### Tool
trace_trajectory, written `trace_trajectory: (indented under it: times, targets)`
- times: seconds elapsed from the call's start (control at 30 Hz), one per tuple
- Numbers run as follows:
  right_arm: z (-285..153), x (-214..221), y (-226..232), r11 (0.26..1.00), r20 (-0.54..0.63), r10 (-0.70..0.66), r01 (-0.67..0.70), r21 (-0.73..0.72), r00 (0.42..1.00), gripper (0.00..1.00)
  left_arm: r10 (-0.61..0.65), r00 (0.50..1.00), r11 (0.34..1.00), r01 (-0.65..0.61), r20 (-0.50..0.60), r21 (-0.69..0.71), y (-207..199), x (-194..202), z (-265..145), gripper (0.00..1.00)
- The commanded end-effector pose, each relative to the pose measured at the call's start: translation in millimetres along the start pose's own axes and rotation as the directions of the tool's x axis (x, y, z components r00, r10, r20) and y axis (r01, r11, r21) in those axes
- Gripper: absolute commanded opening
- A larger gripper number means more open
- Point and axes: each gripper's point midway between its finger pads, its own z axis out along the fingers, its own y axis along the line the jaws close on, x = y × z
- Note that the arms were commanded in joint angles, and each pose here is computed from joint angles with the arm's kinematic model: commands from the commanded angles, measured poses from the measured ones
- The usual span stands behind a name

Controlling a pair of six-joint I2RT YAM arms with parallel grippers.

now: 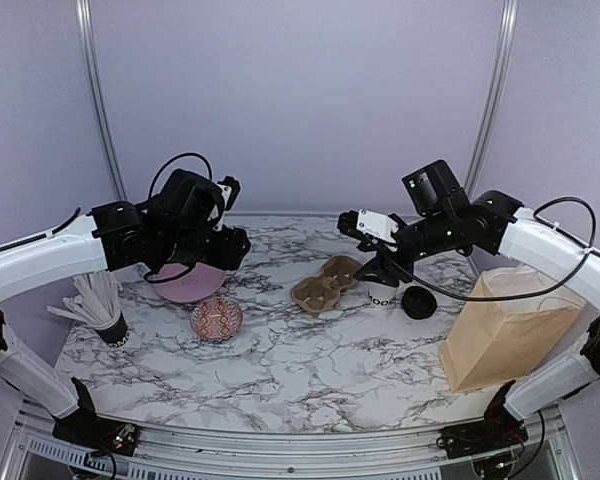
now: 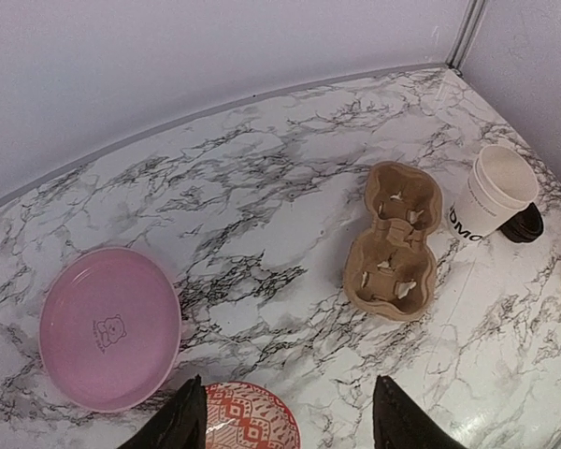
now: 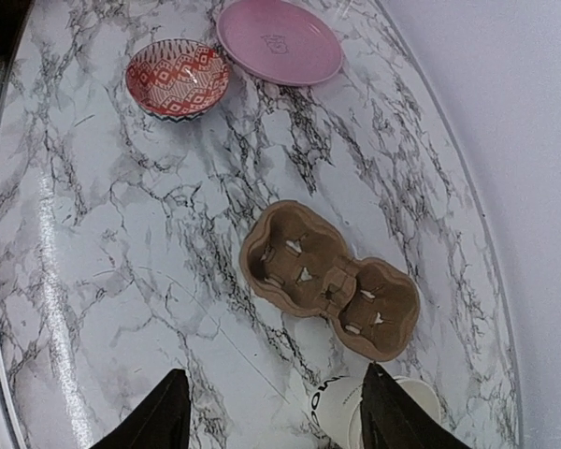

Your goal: Pack the takeout coffee

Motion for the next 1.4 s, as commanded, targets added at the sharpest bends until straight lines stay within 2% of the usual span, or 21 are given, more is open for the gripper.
trace_trajectory:
  times: [0.0,0.17,0.37,0.57,0.73,0.97,1.23,1.37]
  targets:
    - [27,-7,-31,0.993,0.005,0.046,-0.046,0.106,0.999,0.58,-0.017,1.0,0.991,0.014,-0.018,-0.131,19,-2,4,0.61]
    - [56,23,-56,0.973,-0.12,0.14,-0.114,0.199,0.983,0.56,-0.023,0.999,0.98,0.017,-0.026,-0.197,31,1,15,0.63]
    - [63,57,-102,0.934,-0.15,0.286,-0.241,0.264,0.946,0.52,-0.02,0.998,0.983,0.009,-0.055,-0.183,27,7,25,0.63]
    - [65,89,-126,0.91,-0.228,0.329,-0.244,0.335,0.916,0.5,-0.015,0.997,0.984,0.0,-0.079,-0.178,24,15,33,0.63]
    - [67,106,-129,0.9,-0.282,0.38,-0.282,0.331,0.881,0.5,-0.014,0.996,0.984,-0.002,-0.088,-0.177,23,17,37,0.64]
    - [67,110,-125,0.9,-0.296,0.394,-0.299,0.318,0.87,0.45,-0.015,0.996,0.986,0.0,-0.093,-0.164,20,19,39,0.64]
    - [64,121,-116,0.895,-0.347,0.418,-0.317,0.312,0.84,0.44,-0.027,0.995,0.987,0.012,-0.092,-0.163,21,21,38,0.64]
    - [61,125,-109,0.899,-0.369,0.419,-0.322,0.297,0.83,0.35,-0.035,0.994,0.988,0.019,-0.099,-0.154,19,24,39,0.64]
